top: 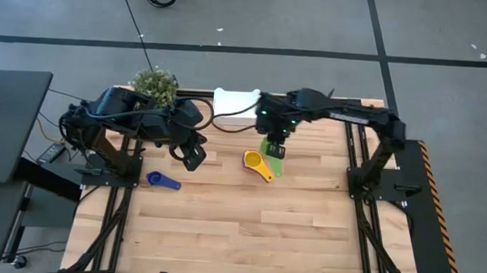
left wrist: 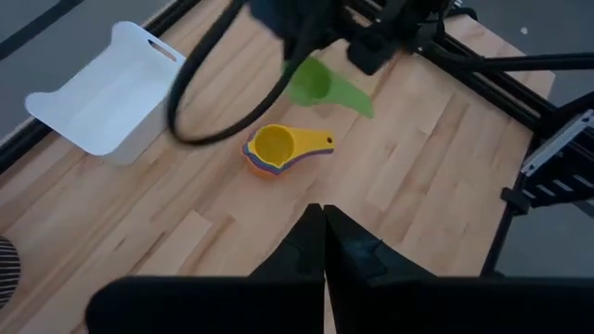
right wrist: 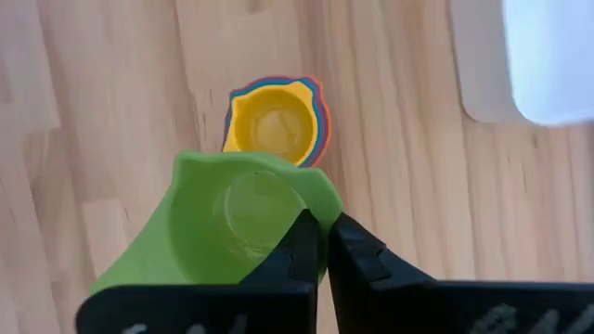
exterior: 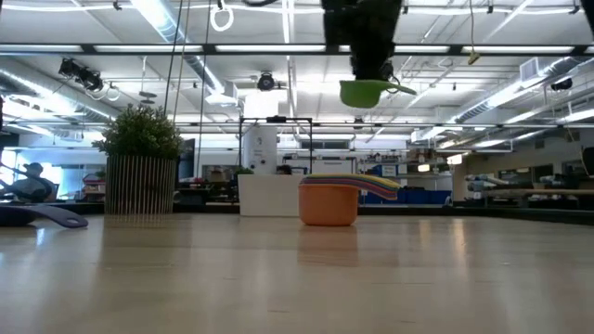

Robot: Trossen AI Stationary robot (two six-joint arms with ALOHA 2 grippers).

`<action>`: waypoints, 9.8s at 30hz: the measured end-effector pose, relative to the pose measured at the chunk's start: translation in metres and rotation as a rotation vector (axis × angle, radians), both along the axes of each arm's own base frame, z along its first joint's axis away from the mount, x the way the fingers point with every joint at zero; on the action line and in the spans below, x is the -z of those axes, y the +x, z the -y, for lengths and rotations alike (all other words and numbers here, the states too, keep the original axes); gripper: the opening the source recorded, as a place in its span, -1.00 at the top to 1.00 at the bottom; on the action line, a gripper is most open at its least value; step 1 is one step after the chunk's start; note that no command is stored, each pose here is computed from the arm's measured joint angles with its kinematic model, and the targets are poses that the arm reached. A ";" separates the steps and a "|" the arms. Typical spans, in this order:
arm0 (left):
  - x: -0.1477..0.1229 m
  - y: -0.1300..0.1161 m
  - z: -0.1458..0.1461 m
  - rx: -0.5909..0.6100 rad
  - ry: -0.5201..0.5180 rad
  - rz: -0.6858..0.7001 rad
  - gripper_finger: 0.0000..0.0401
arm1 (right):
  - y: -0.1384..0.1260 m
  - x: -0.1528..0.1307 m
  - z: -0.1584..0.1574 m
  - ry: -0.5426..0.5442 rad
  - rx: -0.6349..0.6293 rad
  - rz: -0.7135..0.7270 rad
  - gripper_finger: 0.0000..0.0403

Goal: Nest measuring cups in basket
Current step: Stack the green measuring cup on top of the yellow measuring cup, then stack the violet measuring cup on top of the green measuring cup

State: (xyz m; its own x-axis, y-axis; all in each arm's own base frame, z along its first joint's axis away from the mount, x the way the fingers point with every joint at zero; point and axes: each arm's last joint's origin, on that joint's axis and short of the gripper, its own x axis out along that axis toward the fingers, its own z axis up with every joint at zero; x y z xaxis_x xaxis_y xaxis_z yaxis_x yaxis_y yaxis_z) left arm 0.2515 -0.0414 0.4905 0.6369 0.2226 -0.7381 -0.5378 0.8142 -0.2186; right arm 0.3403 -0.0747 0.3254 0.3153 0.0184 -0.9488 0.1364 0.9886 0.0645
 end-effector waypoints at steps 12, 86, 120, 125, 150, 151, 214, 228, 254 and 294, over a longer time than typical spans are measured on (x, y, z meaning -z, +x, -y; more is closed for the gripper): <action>0.000 0.000 0.001 0.023 -0.028 -0.006 0.99 | 0.057 0.045 0.014 0.024 -0.200 -0.123 0.94; -0.023 -0.033 -0.023 -0.147 -0.065 0.133 0.99 | -0.053 -0.114 -0.018 -0.150 -0.278 0.383 0.97; 0.117 -0.195 -0.037 -0.338 -0.256 -0.025 0.99 | -0.096 -0.129 -0.027 -0.056 -0.139 0.330 0.94; 0.158 -0.183 -0.027 -0.304 -0.411 -0.265 0.97 | -0.096 -0.129 -0.027 -0.049 -0.126 0.330 0.95; 0.227 -0.149 -0.013 -0.210 -0.516 -0.310 0.49 | -0.093 -0.131 -0.027 -0.057 -0.126 0.359 0.95; 0.228 -0.148 -0.013 -0.218 -0.512 -0.313 0.48 | -0.093 -0.131 -0.027 -0.057 -0.126 0.359 0.95; 0.354 -0.119 0.008 -0.226 -0.269 -0.704 0.47 | -0.093 -0.131 -0.026 -0.044 -0.098 0.364 0.95; 0.358 -0.119 0.008 -0.218 -0.286 -0.679 0.96 | -0.091 -0.133 -0.026 -0.051 -0.098 0.388 0.95; 0.279 -0.066 0.026 -0.084 -0.291 -0.377 1.00 | -0.089 -0.134 -0.025 -0.062 -0.108 0.408 0.95; 0.327 -0.044 0.069 -0.133 -0.523 -0.389 0.49 | -0.091 -0.133 -0.025 -0.078 -0.127 0.391 0.95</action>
State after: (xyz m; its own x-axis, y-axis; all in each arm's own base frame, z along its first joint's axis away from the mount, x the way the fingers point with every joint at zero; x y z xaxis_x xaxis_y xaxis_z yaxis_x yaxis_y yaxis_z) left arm 0.2075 -0.1101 0.1634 0.2944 -0.1687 -0.9407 -0.7459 0.5748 -0.3365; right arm 0.2495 -0.0492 0.4583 0.6518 0.0135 -0.7583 -0.0073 0.9999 0.0116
